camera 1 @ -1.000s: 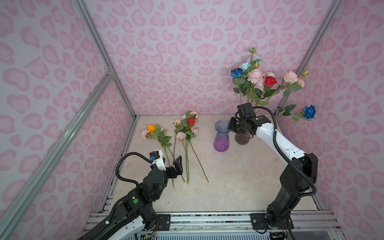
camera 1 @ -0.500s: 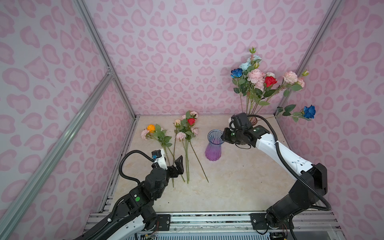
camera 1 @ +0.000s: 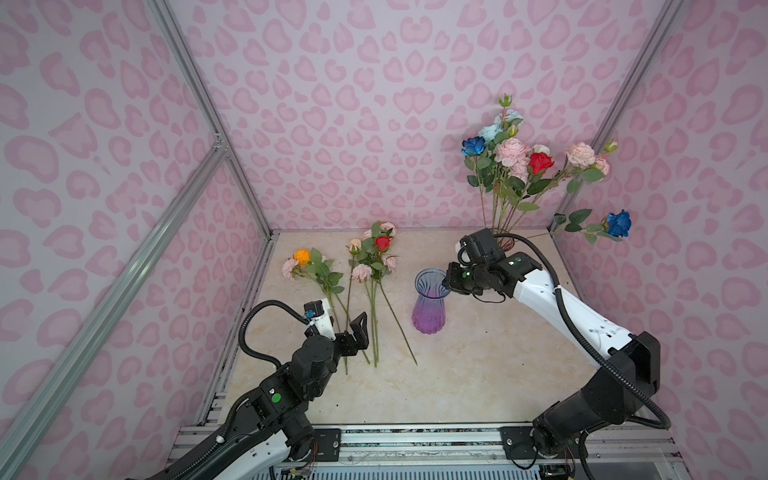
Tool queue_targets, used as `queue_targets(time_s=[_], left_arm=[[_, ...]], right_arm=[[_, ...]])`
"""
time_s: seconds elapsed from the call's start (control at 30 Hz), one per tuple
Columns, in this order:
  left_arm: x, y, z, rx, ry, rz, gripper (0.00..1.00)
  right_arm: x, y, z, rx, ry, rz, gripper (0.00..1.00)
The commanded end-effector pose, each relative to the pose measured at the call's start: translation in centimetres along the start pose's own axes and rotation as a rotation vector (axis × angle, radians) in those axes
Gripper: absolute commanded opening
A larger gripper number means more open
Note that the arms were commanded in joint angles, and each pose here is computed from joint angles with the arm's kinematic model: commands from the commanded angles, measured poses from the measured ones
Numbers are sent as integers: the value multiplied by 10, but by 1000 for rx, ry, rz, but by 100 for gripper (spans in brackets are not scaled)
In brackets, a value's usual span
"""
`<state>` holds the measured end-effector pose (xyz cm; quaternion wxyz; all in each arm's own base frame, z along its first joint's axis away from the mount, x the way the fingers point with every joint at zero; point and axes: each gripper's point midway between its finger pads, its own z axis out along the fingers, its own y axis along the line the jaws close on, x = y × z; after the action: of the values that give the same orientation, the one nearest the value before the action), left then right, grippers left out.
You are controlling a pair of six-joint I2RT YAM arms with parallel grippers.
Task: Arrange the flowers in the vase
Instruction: 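Lift the blue-purple vase and set it upright nearer the loose roses, then reach left gripper into the loose roses and grasp the orange rose stem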
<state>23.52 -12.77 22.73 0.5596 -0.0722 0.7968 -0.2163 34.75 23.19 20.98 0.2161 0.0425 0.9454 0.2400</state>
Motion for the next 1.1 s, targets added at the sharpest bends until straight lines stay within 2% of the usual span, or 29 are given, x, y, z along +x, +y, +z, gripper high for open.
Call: queue_targets(time_s=[0.0,0.07,0.33,0.5,0.67,0.8,0.93,1.07], left_arm=[[-3,-3,0,12,-8,-14,100],[-2,-3,1,10,-7,-13,100],[-5,-5,3,-2,-3,1,100],[-14,1,3,-51,-37,-5,100],[-20,2,12,-100,-23,-6,98],[-16,16,29,-173,32,-33,94],[3,66,56,-327,156,-157,79],[26,108,78,-462,261,-222,74]], right_arm=[[10,-4,13,8,58,-20,2],[9,-3,13,7,57,-26,11],[0,-14,1,47,15,-53,34],[-11,-8,-23,19,-61,-91,40],[-32,10,-50,-36,-173,-141,41],[-40,27,-81,-99,-274,-191,40],[-33,37,-118,-136,-410,-260,33],[-14,39,-127,-179,-468,-307,27]])
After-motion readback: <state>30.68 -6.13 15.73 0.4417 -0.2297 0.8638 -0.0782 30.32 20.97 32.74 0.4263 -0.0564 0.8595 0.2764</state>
